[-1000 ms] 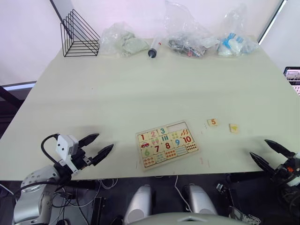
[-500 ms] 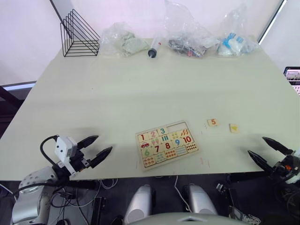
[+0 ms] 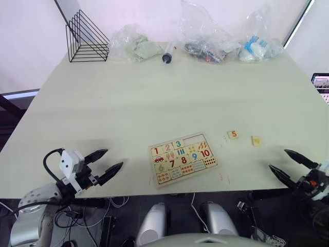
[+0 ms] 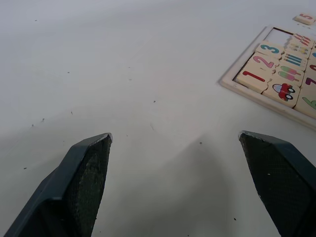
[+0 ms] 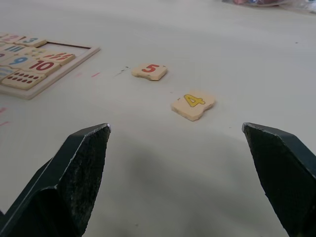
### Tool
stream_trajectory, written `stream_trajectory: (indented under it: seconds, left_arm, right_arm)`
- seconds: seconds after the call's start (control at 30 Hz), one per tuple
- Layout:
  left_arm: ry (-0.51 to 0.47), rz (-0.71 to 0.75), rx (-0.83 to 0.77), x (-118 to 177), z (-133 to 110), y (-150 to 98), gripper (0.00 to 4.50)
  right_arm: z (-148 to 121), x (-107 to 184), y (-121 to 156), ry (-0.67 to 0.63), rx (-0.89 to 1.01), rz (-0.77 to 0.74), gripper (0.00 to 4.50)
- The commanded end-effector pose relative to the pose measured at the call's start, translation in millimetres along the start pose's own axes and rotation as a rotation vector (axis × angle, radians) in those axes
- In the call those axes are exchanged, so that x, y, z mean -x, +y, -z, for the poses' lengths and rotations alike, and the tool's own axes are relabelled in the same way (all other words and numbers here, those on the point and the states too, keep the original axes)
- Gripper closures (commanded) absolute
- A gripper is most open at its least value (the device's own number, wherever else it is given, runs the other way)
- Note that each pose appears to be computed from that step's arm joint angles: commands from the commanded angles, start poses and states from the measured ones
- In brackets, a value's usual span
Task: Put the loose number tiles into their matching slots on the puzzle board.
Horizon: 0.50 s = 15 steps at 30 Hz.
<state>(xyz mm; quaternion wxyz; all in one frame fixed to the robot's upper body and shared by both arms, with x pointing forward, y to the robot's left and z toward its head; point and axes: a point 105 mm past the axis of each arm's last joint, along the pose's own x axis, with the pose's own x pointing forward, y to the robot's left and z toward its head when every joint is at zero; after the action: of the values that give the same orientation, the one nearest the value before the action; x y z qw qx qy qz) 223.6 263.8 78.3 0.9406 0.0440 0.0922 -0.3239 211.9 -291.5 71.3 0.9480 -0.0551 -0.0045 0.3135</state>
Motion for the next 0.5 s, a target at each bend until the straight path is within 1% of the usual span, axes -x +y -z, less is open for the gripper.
stream_trajectory:
  seconds: [0.03, 0.1, 0.2, 0.3, 0.4, 0.5]
  left_arm:
    - [-0.020, 0.024, -0.039, -1, -11, 0, 0.12]
    - [-0.017, 0.039, -0.044, -4, -12, -1, 0.12]
    - [-0.002, 0.075, -0.095, -8, -15, 4, 0.12]
    - [-0.002, 0.134, -0.128, -13, -20, 4, 0.12]
    - [-0.010, 0.219, -0.142, -19, -29, 2, 0.12]
    - [-0.010, 0.306, -0.169, -24, -35, -1, 0.12]
  right_arm:
    - [-11, -1, -6, -0.031, 0.061, 0.007, 0.00]
    - [-16, -5, -9, -0.047, 0.070, 0.004, 0.00]
    - [-22, -11, -12, -0.052, 0.082, -0.031, 0.00]
    - [-28, -17, -16, -0.046, 0.087, -0.049, 0.00]
    - [-29, -24, -22, 0.009, 0.080, -0.090, 0.00]
    - [-31, -30, -21, 0.056, 0.102, -0.193, 0.00]
